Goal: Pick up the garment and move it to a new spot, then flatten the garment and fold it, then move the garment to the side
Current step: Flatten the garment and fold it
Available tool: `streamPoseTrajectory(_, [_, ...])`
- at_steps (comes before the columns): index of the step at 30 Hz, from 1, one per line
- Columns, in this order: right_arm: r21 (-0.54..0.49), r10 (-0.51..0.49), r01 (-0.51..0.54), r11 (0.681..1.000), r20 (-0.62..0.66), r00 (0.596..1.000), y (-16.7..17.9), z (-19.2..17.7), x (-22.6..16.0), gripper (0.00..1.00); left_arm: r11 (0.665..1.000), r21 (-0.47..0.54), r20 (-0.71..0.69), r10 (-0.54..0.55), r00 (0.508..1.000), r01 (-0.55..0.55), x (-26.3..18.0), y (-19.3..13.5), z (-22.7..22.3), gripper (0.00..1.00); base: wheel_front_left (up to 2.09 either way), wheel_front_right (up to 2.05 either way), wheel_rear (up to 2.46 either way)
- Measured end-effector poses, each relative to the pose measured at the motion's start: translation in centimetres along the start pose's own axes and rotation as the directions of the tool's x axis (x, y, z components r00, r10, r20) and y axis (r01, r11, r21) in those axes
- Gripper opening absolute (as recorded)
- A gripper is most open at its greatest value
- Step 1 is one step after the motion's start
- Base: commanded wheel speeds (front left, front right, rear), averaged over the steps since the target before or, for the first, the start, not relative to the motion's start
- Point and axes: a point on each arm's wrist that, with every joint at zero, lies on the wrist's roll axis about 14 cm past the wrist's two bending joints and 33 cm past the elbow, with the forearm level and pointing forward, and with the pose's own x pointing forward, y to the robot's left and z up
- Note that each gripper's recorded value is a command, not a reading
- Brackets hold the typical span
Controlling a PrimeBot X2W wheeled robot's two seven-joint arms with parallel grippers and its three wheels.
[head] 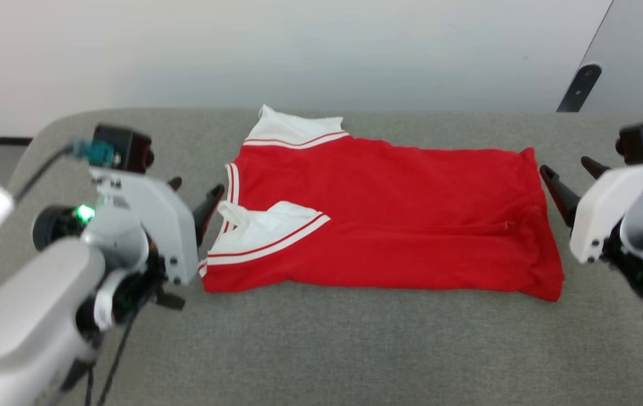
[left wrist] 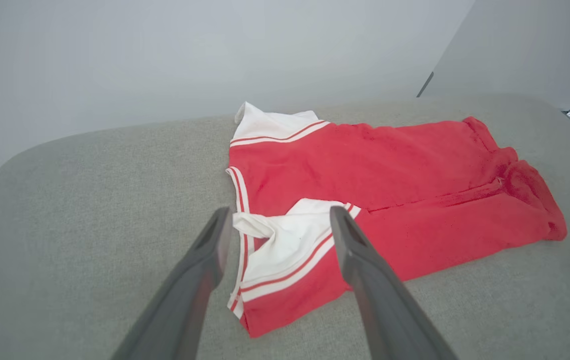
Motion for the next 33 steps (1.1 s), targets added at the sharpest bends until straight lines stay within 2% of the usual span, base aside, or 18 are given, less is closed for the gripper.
streamPoseTrajectory(4, [-0.018,0.039,-0.037,0.999,0.178,0.983,1.4,1.4,-2.4,1.00,1.000,-0.022,0.121,-0.009,0.993,0.012,-1.5,-0.6,0.3,1.00,0.00,0.00,0.00])
streamPoseTrajectory(5, [-0.027,0.057,-0.052,0.998,0.260,0.964,2.0,1.9,-3.6,1.00,0.999,-0.034,0.206,-0.011,0.979,0.019,-2.3,-0.9,1.1,1.00,0.00,0.00,0.00])
streamPoseTrajectory(10, [-0.030,0.066,-0.059,0.998,0.351,0.934,2.5,1.3,-5.8,1.00,0.998,-0.062,0.322,-0.006,0.947,0.028,-3.6,-1.4,1.1,1.00,0.00,0.00,0.00])
streamPoseTrajectory(14, [-0.020,0.028,-0.022,1.000,0.413,0.910,1.6,0.9,-7.2,1.00,0.992,-0.121,0.366,0.004,0.931,0.043,-4.2,-1.7,0.1,1.00,0.00,0.00,0.00])
streamPoseTrajectory(21, [0.009,-0.018,0.016,1.000,0.448,0.894,1.2,0.1,-7.9,1.00,0.977,-0.206,0.309,0.021,0.951,0.046,-3.0,-0.7,-1.6,1.00,0.00,0.00,0.00])
streamPoseTrajectory(26, [0.028,-0.069,0.063,0.998,0.475,0.877,0.3,0.0,-8.1,1.00,0.981,-0.186,0.236,-0.007,0.972,0.052,-1.0,-0.2,-1.9,1.00,0.00,0.00,0.00])
streamPoseTrajectory(28, [0.039,-0.091,0.083,0.996,0.473,0.876,-0.1,-0.4,-8.1,1.00,0.981,-0.185,0.191,-0.019,0.981,0.055,0.0,0.2,-2.2,1.00,0.00,0.00,0.00])
streamPoseTrajectory(33, [0.095,-0.146,0.115,0.989,0.460,0.876,-0.9,-1.5,-8.1,1.00,0.982,-0.173,-0.032,-0.078,0.996,0.071,2.5,0.0,-5.0,1.00,0.00,0.00,0.00])
